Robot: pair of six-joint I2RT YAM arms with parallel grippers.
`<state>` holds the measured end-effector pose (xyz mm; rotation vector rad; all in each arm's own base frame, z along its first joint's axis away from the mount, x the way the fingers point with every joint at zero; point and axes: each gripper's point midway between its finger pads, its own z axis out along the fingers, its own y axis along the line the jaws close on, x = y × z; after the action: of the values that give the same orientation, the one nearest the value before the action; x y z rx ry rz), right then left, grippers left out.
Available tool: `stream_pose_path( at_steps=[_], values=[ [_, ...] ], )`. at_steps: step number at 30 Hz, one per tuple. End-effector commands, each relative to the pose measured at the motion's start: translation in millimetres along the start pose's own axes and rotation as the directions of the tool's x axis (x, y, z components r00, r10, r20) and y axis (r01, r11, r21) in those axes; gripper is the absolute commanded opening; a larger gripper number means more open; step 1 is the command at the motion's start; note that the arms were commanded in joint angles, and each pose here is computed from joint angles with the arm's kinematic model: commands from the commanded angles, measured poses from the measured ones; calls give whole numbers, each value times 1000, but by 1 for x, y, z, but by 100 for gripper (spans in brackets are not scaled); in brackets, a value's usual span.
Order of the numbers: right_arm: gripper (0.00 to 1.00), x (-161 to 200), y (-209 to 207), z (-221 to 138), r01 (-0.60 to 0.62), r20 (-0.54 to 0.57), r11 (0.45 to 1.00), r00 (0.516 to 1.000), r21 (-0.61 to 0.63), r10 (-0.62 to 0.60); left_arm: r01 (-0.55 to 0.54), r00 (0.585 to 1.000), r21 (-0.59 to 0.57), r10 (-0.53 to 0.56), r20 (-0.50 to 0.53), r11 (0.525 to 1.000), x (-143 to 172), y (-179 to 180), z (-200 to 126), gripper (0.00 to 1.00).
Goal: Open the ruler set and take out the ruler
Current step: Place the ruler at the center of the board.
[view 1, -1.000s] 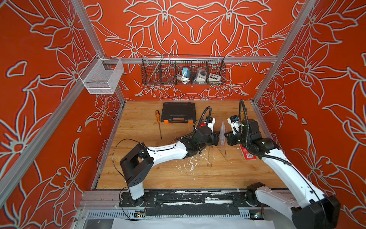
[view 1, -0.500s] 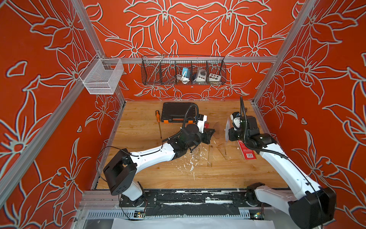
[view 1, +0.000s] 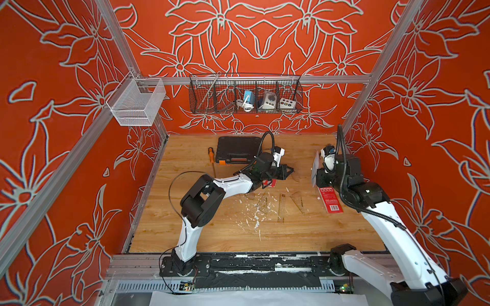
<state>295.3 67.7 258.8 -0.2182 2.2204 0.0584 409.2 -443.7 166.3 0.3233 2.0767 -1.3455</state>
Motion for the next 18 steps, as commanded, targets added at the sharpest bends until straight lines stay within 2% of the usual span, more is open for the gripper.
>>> stream_pose_path(
  at_steps=[1, 9, 12, 18],
  values=[
    [0, -1, -14, -13, 27, -4, 997, 1000, 65, -27, 37, 998, 75, -34, -48, 996, -10, 4, 19, 0],
    [0, -4, -15, -10, 45, -13, 997, 999, 68, -45, 135, 981, 21, -130, -144, 991, -6, 72, 68, 0],
    [0, -4, -15, -5, 46, -20, 997, 999, 67, -45, 180, 969, 0, -177, -170, 984, 1, 95, 74, 0],
    [0, -1, -15, 1, 45, -28, 997, 999, 64, -44, 205, 960, -39, -209, -189, 978, 11, 115, 81, 1]
  ],
)
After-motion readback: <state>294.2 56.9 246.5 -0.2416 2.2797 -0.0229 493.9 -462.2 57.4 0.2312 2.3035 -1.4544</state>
